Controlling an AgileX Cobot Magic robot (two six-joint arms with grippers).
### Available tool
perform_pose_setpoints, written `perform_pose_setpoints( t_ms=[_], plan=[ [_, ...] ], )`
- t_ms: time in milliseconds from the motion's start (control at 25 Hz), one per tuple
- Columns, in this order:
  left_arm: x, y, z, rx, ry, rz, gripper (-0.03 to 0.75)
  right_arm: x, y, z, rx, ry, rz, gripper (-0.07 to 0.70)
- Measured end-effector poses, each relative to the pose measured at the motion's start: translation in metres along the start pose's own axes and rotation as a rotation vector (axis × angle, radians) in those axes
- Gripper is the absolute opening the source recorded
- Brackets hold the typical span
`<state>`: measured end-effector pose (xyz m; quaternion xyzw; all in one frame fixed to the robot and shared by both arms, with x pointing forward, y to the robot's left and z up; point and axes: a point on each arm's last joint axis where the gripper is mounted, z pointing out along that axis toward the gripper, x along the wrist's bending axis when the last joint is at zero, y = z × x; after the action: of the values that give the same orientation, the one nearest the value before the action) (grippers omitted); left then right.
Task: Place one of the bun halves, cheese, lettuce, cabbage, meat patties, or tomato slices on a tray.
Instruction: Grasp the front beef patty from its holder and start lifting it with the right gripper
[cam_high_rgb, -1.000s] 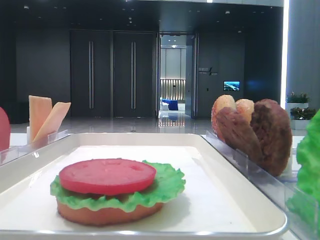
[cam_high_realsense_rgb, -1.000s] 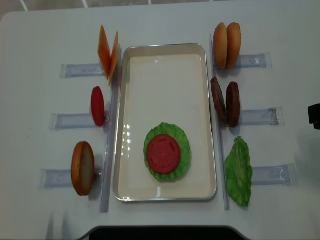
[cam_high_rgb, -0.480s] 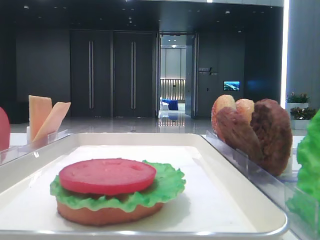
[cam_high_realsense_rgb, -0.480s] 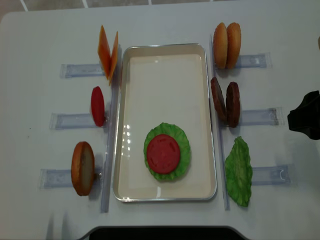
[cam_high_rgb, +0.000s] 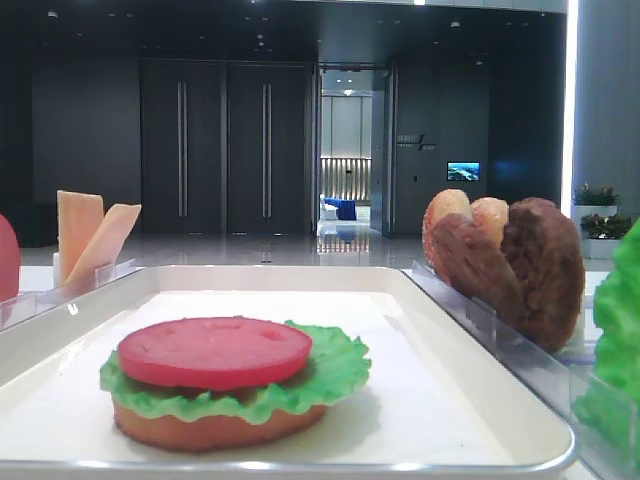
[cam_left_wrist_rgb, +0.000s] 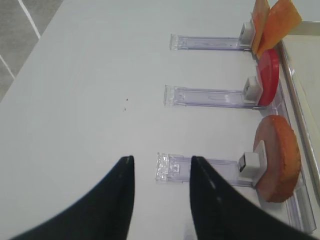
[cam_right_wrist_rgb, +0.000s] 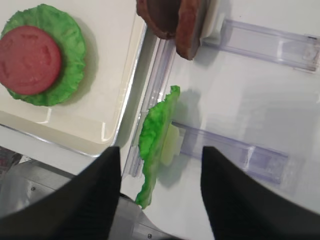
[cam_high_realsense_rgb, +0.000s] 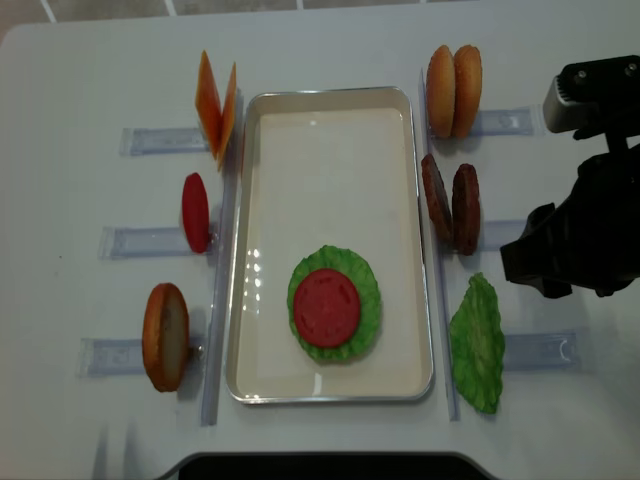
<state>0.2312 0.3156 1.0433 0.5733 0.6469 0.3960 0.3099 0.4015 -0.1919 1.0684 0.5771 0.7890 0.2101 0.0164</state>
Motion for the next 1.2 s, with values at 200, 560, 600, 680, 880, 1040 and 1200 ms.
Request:
perform_pose_setpoints(
  t_ms=[200, 560, 600, 680, 880, 1040, 1200],
  plan=[
    [0.000, 0.000, 0.000, 0.000, 0.000, 0.000, 0.286, 0.017, 0.010, 0.004, -0.007, -0.054, -0.038, 0.352],
    [0.000, 0.000, 0.000, 0.000, 0.000, 0.000, 0.286, 0.042, 0.026, 0.031, 0.036, -0.074, -0.076, 0.352],
    [0.000, 0.000, 0.000, 0.000, 0.000, 0.000, 0.286, 0.045, 0.030, 0.033, 0.040, -0.080, -0.085, 0.352],
    [0.000, 0.000, 0.000, 0.000, 0.000, 0.000, 0.285, 0.049, 0.037, 0.038, 0.042, -0.091, -0.096, 0.352],
    [0.000, 0.000, 0.000, 0.000, 0.000, 0.000, 0.285, 0.056, 0.054, 0.049, 0.045, -0.117, -0.100, 0.352],
    [0.000, 0.000, 0.000, 0.000, 0.000, 0.000, 0.285, 0.060, 0.066, 0.058, 0.051, -0.128, -0.106, 0.352],
    [0.000, 0.000, 0.000, 0.000, 0.000, 0.000, 0.285, 0.061, 0.076, 0.067, 0.049, -0.166, -0.134, 0.357]
  ],
)
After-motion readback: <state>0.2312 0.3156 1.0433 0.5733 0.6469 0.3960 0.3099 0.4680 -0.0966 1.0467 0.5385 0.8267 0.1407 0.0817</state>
